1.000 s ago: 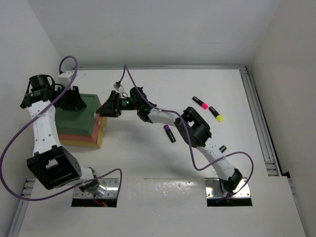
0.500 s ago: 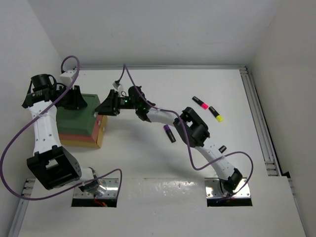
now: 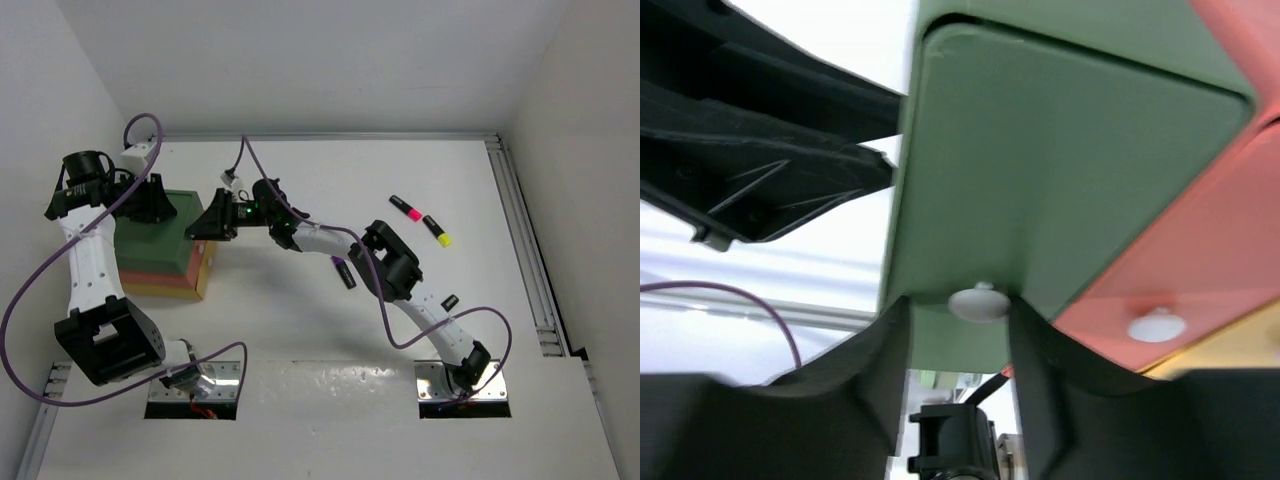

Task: Sort the stationery into containers
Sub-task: Open the drawer in the storage box.

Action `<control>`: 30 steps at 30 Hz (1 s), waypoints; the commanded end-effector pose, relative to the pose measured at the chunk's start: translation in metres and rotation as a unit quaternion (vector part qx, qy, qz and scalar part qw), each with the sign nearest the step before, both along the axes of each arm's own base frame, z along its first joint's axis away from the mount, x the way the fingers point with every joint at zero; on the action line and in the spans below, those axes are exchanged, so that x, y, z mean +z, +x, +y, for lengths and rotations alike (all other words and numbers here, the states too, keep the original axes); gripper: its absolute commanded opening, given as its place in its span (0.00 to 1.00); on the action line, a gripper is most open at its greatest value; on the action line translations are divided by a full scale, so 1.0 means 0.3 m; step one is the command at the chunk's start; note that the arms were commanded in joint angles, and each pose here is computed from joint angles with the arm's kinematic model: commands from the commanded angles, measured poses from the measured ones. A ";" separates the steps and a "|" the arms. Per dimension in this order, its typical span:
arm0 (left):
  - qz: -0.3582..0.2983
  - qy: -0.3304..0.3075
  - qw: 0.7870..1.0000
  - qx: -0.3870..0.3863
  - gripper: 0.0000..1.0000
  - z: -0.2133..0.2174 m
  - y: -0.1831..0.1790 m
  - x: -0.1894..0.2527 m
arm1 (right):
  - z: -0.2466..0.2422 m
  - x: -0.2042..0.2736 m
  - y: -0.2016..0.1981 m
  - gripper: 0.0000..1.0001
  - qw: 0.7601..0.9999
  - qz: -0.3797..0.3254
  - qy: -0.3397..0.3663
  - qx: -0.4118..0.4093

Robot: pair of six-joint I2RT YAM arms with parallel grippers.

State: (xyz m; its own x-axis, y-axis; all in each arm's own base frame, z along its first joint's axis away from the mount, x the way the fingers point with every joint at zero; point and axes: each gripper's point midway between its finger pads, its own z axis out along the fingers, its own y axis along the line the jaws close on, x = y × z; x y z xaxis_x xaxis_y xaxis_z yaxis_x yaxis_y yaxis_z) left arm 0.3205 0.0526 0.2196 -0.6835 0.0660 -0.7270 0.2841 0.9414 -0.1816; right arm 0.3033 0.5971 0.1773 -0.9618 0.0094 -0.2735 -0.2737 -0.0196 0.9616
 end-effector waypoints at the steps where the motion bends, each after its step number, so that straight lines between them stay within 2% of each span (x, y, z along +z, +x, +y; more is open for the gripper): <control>1: 0.155 -0.026 0.988 0.002 0.34 -0.033 -0.143 -0.213 | 0.021 0.080 0.008 0.39 0.999 -0.028 0.031 -0.006; 4: 0.155 -0.029 0.987 0.001 0.34 -0.037 -0.142 -0.213 | 0.019 0.082 0.005 0.33 0.999 -0.028 0.032 -0.005; 7: 0.153 -0.027 0.988 0.002 0.34 -0.037 -0.143 -0.211 | 0.017 0.080 0.002 0.22 0.999 -0.026 0.031 -0.004; 18: 0.167 -0.019 0.985 0.025 0.34 -0.012 -0.142 -0.224 | -0.116 0.112 0.036 0.04 0.998 -0.058 0.022 -0.021; 23: 0.174 -0.014 0.984 0.038 0.34 0.004 -0.136 -0.232 | -0.173 0.128 0.056 0.01 0.998 -0.060 0.021 -0.026; 30: 0.148 -0.006 0.988 0.049 0.35 0.024 -0.094 -0.173 | -0.260 0.108 0.033 0.00 0.998 -0.056 0.011 -0.027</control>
